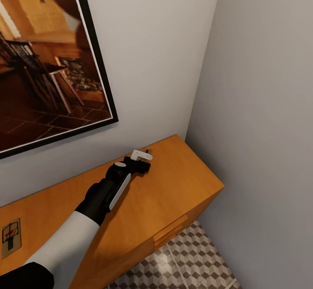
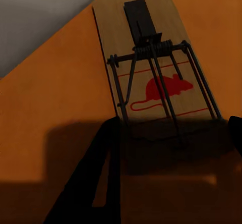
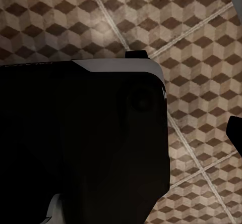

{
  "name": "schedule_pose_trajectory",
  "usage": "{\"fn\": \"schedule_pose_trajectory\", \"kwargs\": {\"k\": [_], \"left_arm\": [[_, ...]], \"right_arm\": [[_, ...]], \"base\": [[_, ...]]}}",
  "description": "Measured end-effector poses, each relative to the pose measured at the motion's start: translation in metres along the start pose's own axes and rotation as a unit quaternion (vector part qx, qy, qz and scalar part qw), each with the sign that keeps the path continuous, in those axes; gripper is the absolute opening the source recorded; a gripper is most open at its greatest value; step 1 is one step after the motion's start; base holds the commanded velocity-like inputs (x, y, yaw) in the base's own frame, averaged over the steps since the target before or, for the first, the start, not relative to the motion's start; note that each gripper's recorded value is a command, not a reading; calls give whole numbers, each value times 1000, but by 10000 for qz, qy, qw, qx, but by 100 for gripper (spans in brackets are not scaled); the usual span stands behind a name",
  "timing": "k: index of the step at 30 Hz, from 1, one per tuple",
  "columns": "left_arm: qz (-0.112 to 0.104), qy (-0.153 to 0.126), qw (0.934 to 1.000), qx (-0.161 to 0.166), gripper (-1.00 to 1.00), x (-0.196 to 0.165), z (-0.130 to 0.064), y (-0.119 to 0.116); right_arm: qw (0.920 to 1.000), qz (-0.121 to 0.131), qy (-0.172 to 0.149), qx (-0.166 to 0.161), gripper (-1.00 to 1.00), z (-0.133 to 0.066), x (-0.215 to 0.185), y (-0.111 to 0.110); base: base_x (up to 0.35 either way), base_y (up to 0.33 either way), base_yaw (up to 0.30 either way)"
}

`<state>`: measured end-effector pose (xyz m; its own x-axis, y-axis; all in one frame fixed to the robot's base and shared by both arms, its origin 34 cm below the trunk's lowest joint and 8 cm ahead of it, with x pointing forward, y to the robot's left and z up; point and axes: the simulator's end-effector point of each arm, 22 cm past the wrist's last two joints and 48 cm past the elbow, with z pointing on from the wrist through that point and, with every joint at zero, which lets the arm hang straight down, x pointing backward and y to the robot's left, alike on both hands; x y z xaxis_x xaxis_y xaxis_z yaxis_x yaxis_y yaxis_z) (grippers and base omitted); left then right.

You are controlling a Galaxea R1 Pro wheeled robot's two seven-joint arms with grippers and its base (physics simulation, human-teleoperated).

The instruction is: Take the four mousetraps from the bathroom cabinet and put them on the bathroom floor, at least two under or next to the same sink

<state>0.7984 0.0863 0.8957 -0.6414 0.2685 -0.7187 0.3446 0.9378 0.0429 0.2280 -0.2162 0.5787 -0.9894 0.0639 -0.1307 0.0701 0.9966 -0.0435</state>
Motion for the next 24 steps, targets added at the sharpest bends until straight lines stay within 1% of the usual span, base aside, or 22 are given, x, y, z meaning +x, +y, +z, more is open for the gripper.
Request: {"fn": "schedule_pose_trajectory", "kwargs": {"k": [4,9,21,24], "left_arm": [[-9,-11,10000,11,-100,-1,0,-1],[-7,-193,9998,15,-100,-17,-7,-2],[-9,-471,9989,34,-100,-40,-18,-3],[-9,-493,9988,36,-100,-42,-19,-4]], "right_arm": [[10000,0,3,3,100,0,0,0],[10000,0,2,1,100,0,0,0],[10000,-2,2,2,100,0,0,0],[10000,-2,2,1,100,0,0,0]], "base": [[0,0,0],[0,0,0],[0,0,0],[0,0,0]]}}
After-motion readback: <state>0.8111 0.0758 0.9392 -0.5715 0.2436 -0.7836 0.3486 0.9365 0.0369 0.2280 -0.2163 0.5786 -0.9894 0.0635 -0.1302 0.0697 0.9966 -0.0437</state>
